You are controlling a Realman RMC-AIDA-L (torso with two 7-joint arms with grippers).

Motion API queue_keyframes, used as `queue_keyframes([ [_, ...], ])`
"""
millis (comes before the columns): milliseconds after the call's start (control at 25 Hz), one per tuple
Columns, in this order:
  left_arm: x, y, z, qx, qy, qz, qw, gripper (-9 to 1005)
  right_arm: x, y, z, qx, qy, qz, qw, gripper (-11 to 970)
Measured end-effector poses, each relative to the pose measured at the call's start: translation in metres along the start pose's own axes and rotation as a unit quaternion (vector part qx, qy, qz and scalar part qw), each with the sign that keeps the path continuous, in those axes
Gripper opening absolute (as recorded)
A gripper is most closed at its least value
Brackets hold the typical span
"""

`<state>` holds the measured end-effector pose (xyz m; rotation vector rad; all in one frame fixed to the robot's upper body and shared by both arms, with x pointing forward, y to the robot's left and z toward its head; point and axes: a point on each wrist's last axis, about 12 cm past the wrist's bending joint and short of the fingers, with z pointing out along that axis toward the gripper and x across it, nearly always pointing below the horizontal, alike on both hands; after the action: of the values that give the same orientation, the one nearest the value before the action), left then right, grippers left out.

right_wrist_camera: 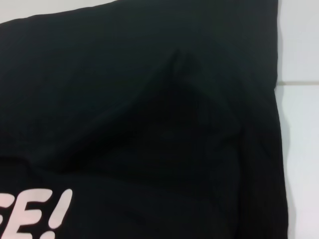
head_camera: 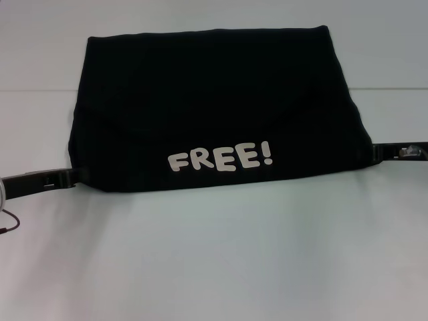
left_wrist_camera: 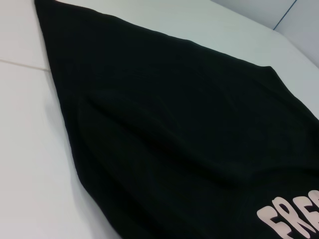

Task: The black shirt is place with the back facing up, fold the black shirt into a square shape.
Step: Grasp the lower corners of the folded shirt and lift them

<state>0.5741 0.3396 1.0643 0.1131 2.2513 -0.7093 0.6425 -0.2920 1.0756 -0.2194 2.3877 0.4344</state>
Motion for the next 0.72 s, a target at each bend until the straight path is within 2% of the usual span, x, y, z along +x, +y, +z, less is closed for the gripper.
queue_keyframes([
  [80, 0.0, 0.0, 0.0, -0.001, 0.0, 0.0, 1.0, 1, 0.001, -0.001, 0.0, 0.0, 0.001, 0.001, 1.0, 402],
  [200, 0.0, 0.0, 0.0, -0.002, 0.0, 0.0, 1.0, 1, 0.002, -0.002, -0.001, -0.001, 0.001, 0.004, 1.0, 155],
  [400, 0.003, 0.002, -0.001, -0.003, 0.001, -0.005, 1.0, 1, 0.007, -0.005, -0.006, -0.014, 0.005, 0.005, 1.0, 33],
  [560, 0.008, 0.002, -0.007, 0.007, 0.005, -0.01, 1.0, 0, 0.017, -0.012, -0.014, -0.035, 0.004, 0.013, 0.999, 34],
  [720, 0.015, 0.002, -0.022, 0.032, 0.013, -0.01, 0.999, 0, 0.034, -0.019, -0.026, -0.069, -0.002, 0.018, 0.997, 34],
])
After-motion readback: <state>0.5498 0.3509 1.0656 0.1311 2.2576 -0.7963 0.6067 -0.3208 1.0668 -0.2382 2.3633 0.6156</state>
